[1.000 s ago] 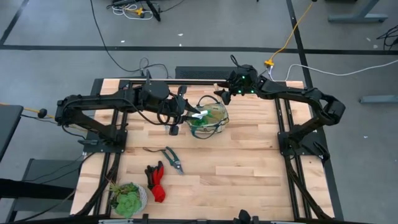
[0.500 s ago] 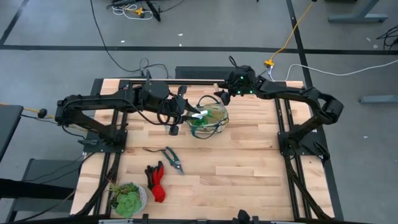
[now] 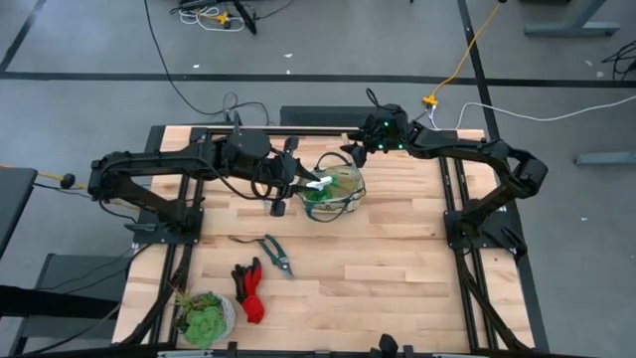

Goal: Pick & Place Garden tools in Gardening bag
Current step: Put the bottom brown hand rake into the gardening bag

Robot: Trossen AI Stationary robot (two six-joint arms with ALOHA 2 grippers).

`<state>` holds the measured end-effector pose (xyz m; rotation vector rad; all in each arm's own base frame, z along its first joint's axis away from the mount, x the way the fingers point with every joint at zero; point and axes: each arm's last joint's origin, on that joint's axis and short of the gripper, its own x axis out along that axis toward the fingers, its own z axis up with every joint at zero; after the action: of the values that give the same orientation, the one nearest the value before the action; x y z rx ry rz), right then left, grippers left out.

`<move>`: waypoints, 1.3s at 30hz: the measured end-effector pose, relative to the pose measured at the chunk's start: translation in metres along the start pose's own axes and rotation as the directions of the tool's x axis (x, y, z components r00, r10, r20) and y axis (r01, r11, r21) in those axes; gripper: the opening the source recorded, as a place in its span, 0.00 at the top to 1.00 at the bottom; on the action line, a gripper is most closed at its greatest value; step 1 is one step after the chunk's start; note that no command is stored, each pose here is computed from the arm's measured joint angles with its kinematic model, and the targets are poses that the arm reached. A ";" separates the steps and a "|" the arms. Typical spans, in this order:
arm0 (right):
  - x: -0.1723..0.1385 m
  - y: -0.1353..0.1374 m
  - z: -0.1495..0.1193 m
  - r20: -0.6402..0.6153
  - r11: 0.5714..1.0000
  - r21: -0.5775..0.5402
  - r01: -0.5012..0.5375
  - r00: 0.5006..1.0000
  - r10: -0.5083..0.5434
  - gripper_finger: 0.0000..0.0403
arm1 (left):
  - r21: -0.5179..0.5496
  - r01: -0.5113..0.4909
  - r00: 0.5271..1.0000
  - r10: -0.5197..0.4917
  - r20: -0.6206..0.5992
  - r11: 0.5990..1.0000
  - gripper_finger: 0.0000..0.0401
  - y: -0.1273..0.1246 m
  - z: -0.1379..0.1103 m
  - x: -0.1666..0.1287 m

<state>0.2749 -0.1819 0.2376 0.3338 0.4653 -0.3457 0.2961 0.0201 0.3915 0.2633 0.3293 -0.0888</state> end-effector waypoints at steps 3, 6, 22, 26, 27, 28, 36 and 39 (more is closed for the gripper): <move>0.000 0.000 0.000 -0.001 1.000 0.010 0.000 1.000 0.000 0.44 | 0.000 0.000 1.000 0.000 0.000 1.000 0.74 0.000 0.000 0.000; 0.000 0.000 0.000 -0.001 1.000 0.011 0.000 1.000 0.000 0.51 | 0.000 0.000 1.000 0.000 0.000 1.000 0.74 0.000 0.000 0.000; 0.000 0.000 0.000 0.000 1.000 0.012 -0.014 1.000 0.014 0.80 | 0.000 0.000 1.000 0.000 0.000 1.000 0.74 0.000 0.000 0.000; 0.000 0.001 0.000 -0.002 1.000 0.013 -0.024 1.000 0.024 0.81 | 0.000 0.000 1.000 0.000 0.000 1.000 0.74 0.000 0.000 0.000; 0.000 0.001 0.000 -0.002 1.000 0.012 -0.024 1.000 0.024 0.81 | 0.000 0.000 1.000 0.000 0.000 1.000 0.74 0.000 0.000 0.000; 0.000 0.001 0.000 -0.002 1.000 0.012 -0.025 1.000 0.025 0.81 | 0.000 0.000 1.000 0.000 0.000 1.000 0.74 0.000 0.000 0.000; -0.001 0.003 0.002 0.009 0.995 0.047 -0.087 0.996 0.087 0.80 | 0.000 0.000 1.000 0.000 0.000 1.000 0.74 0.000 0.000 0.000; -0.005 0.006 0.008 0.050 0.989 0.049 -0.138 0.989 0.136 0.80 | 0.000 0.000 1.000 0.000 0.001 1.000 0.74 0.000 0.000 0.000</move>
<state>0.2761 -0.1783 0.2481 0.4061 0.3855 -0.2316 0.2962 0.0201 0.3915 0.2630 0.3287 -0.0886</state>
